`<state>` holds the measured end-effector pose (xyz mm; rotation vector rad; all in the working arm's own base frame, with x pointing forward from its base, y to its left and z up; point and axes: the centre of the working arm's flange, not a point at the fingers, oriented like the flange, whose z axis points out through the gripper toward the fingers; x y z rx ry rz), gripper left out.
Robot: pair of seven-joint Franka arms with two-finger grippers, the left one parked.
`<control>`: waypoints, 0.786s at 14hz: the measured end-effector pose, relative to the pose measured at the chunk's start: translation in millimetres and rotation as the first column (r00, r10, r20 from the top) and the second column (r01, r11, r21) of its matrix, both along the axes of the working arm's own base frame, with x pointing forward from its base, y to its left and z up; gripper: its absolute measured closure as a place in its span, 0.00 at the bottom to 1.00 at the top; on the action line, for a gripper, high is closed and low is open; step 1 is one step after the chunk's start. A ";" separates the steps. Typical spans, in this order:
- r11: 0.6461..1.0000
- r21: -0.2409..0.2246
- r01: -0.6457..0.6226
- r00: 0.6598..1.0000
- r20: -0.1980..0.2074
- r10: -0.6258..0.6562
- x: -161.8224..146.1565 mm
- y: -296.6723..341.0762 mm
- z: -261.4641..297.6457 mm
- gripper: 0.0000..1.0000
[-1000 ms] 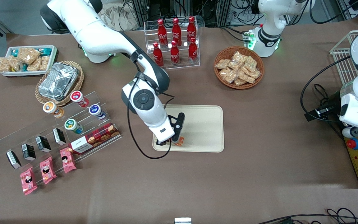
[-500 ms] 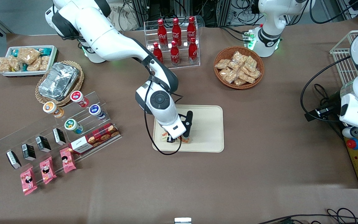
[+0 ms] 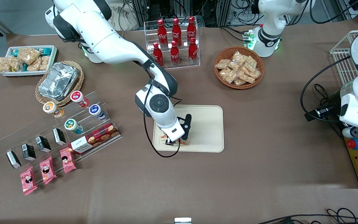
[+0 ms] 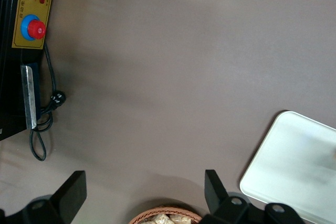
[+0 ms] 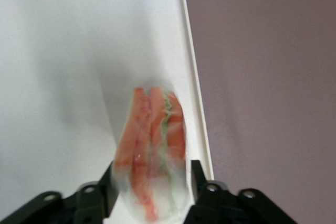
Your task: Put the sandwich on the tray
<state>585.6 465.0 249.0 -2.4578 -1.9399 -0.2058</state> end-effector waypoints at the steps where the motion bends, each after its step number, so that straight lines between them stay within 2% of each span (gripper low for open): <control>1: 1.000 0.002 0.003 1.000 0.003 -0.003 1.8 -0.9 1.7 0.26; 3: 1.000 0.009 0.010 1.000 0.011 -0.011 6.2 -2.8 7.2 0.06; 4: 1.000 0.018 0.024 1.000 0.014 -0.024 9.5 -4.6 14.1 0.03; 6: 0.995 0.041 0.089 0.996 -0.011 -0.089 21.0 -20.5 34.7 0.03; 8: 0.977 0.051 0.208 0.977 -0.050 -0.205 35.5 -49.5 65.2 0.03; 11: 0.910 0.025 0.414 0.907 -0.096 -0.411 48.9 -101.5 126.3 0.03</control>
